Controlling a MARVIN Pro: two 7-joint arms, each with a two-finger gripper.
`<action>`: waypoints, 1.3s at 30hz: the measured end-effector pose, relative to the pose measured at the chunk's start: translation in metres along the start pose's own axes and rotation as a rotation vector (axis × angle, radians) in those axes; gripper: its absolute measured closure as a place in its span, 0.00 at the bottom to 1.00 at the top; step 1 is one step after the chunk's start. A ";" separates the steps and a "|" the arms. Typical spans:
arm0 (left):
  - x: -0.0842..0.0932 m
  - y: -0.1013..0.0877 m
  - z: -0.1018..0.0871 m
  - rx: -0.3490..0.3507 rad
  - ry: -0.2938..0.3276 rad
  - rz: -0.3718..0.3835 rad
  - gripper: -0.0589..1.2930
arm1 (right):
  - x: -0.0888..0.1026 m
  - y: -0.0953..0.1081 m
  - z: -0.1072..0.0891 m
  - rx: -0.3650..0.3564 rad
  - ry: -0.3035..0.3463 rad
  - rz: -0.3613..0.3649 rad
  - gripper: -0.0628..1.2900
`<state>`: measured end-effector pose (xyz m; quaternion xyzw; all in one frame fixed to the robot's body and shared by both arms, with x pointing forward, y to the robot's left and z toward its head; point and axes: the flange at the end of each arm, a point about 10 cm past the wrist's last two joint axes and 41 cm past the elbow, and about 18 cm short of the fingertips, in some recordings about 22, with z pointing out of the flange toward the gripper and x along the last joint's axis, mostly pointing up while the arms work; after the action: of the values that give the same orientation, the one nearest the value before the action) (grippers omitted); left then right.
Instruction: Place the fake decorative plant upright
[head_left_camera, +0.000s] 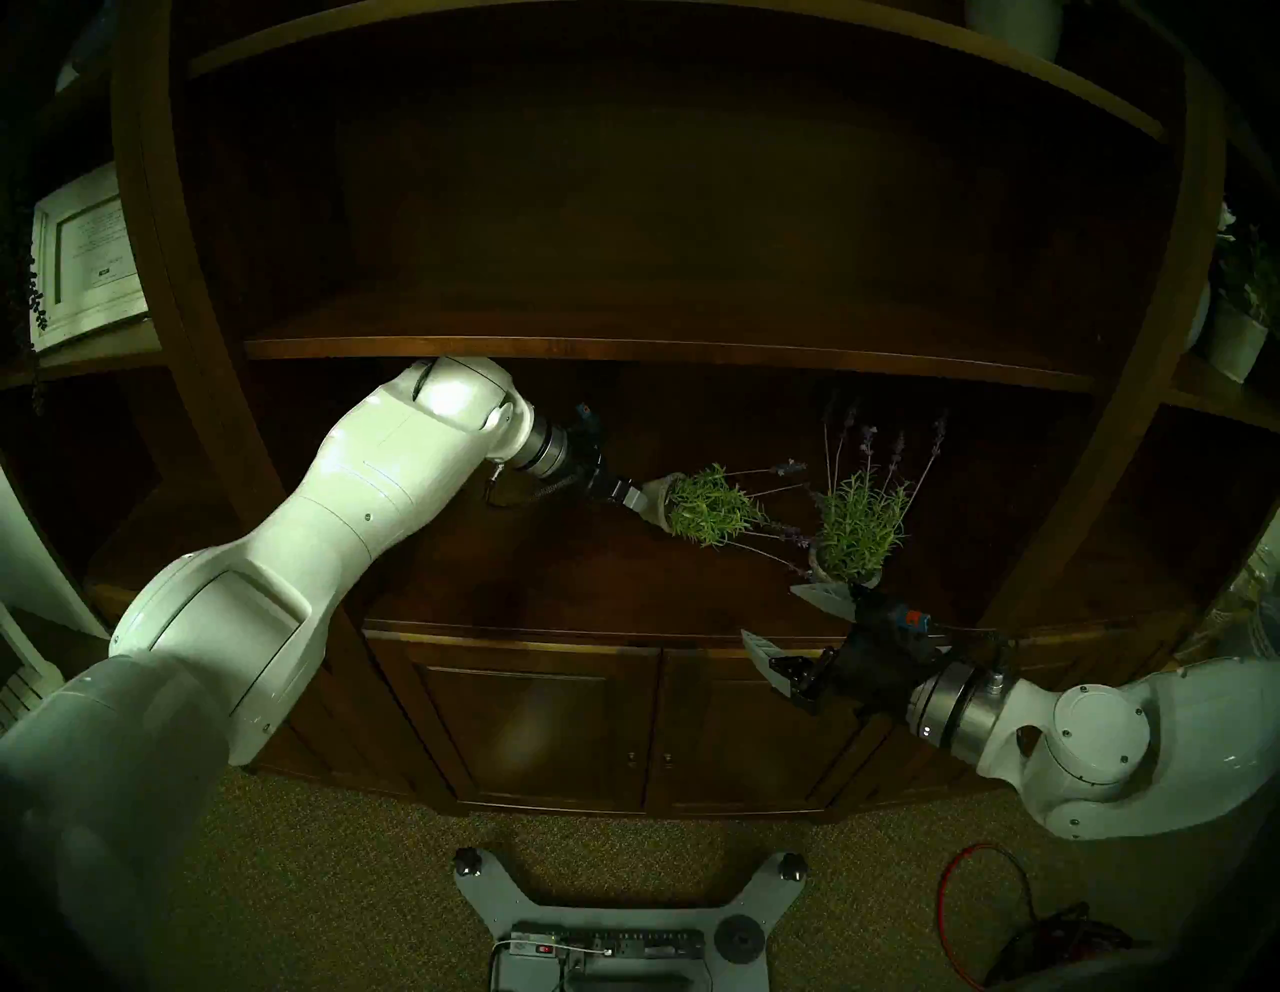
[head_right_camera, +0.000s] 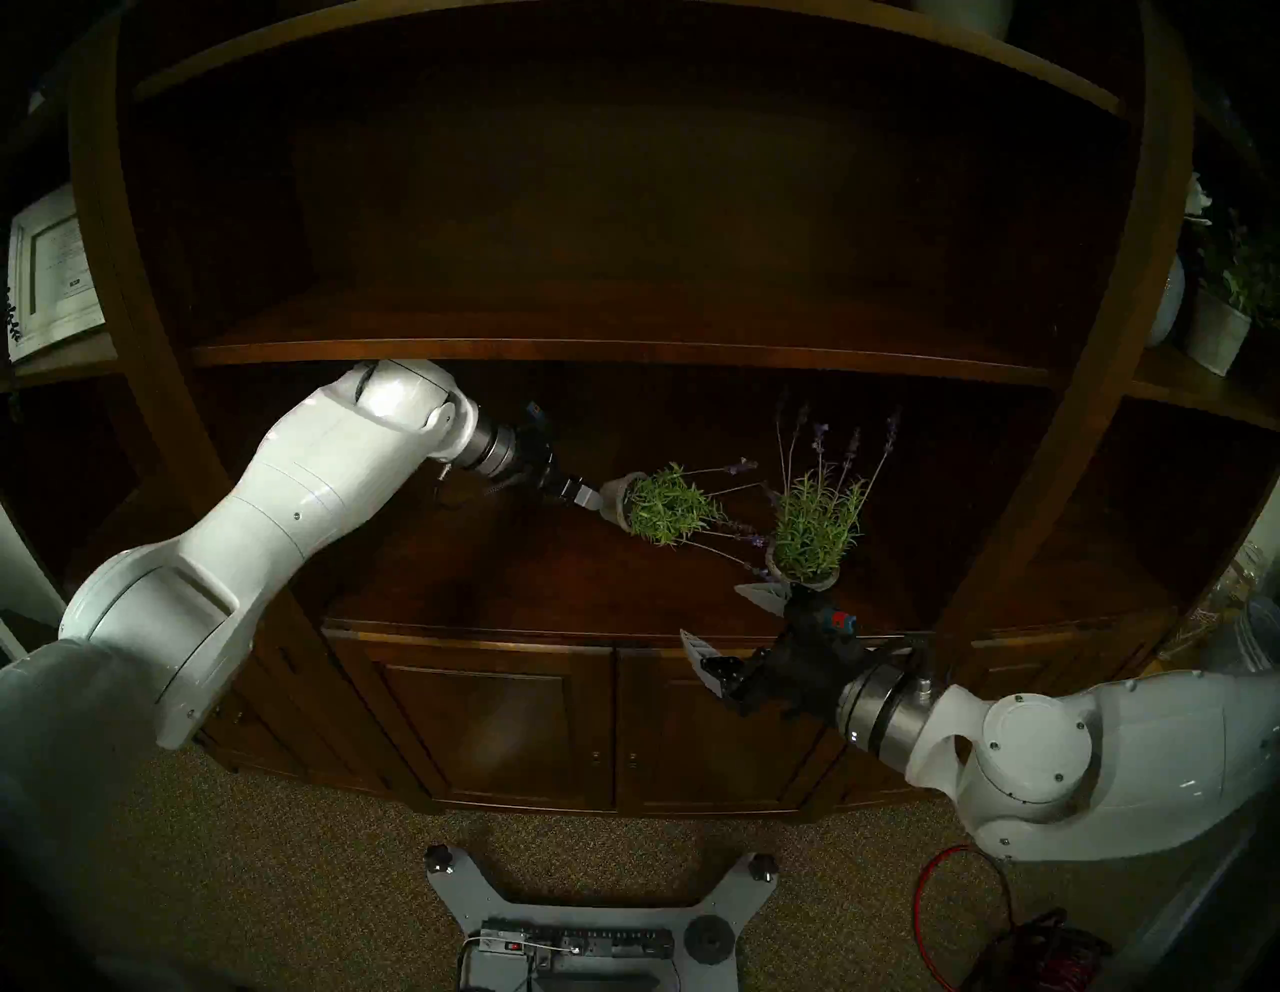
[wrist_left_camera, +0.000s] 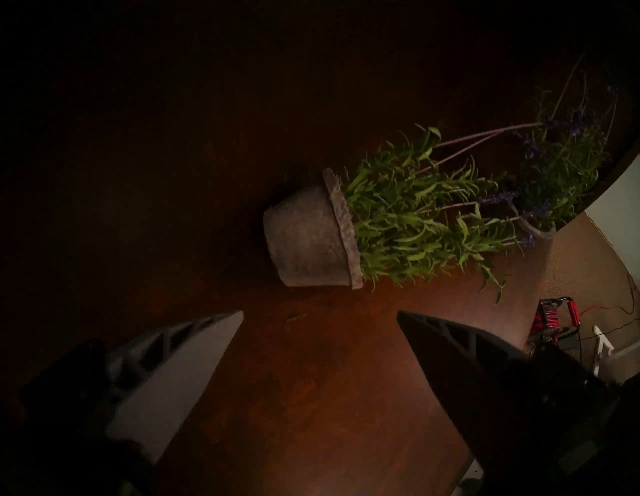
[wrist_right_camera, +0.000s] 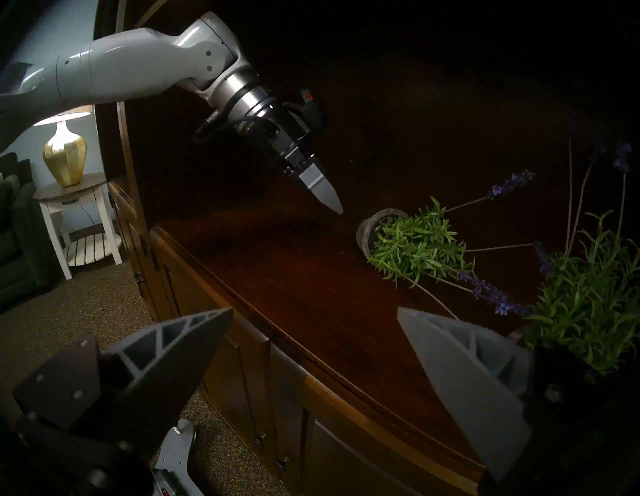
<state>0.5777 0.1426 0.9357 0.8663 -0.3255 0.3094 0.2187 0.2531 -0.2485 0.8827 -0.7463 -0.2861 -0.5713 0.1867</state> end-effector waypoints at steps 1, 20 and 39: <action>0.001 0.000 0.002 0.002 0.001 -0.003 0.06 | 0.000 0.000 0.000 0.000 0.000 0.000 0.04; 0.020 0.020 0.022 0.015 0.022 0.003 0.06 | 0.000 0.000 0.000 0.000 0.000 0.000 0.04; 0.023 0.025 0.033 0.084 0.026 0.000 0.06 | 0.000 0.000 0.001 0.001 0.002 -0.003 0.04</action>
<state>0.5869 0.0962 0.9323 0.8707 -0.3092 0.3339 0.1866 0.2540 -0.2478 0.8829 -0.7452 -0.2874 -0.5723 0.1862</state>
